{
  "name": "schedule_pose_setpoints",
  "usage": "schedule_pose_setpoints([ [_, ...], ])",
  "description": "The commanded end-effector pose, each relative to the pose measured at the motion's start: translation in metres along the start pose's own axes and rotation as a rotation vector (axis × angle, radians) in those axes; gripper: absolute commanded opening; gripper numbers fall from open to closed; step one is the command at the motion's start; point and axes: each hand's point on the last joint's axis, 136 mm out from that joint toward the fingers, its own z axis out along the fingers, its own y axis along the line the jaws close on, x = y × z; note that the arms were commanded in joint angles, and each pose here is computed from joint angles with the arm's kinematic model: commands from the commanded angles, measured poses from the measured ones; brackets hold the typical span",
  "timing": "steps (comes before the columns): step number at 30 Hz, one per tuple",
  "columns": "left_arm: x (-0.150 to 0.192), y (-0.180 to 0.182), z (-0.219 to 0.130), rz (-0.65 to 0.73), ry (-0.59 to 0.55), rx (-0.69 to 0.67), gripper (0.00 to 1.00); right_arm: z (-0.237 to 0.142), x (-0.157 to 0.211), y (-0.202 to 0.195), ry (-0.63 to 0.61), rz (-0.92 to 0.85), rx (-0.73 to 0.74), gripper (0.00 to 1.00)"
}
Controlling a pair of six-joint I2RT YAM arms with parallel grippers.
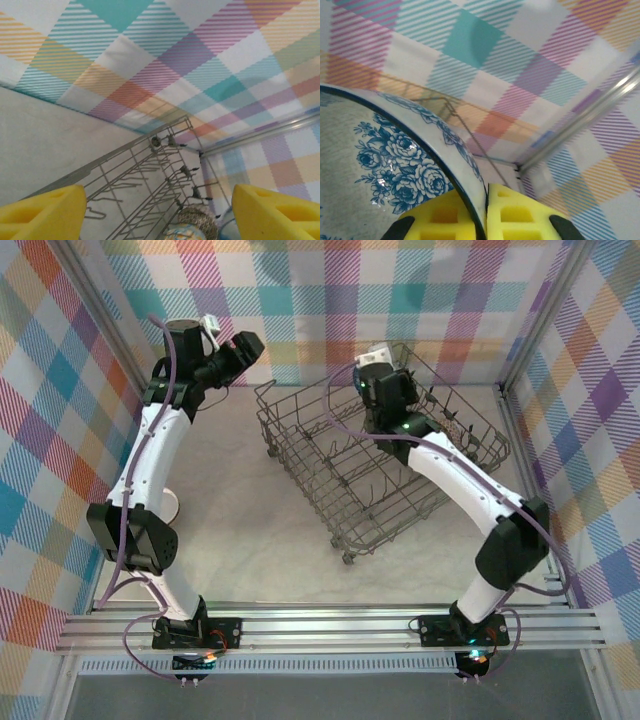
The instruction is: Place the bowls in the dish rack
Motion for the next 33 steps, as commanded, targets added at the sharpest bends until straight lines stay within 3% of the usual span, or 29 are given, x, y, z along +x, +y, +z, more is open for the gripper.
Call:
schedule_pose_setpoints([
  [1,0.002,-0.003,-0.012,0.059,0.019,0.058,0.77,-0.011,0.025,-0.033,0.079,-0.090,0.107,0.00],
  [8,0.012,0.012,0.006,0.033,0.073,0.071,0.77,-0.027,0.071,-0.046,0.170,-0.197,0.208,0.00],
  [18,0.010,0.026,0.022,0.013,0.110,0.070,0.72,-0.034,0.113,-0.034,0.256,-0.303,0.276,0.00],
  [33,0.018,0.028,0.029,0.004,0.148,0.094,0.70,-0.033,0.148,-0.018,0.341,-0.358,0.329,0.00],
])
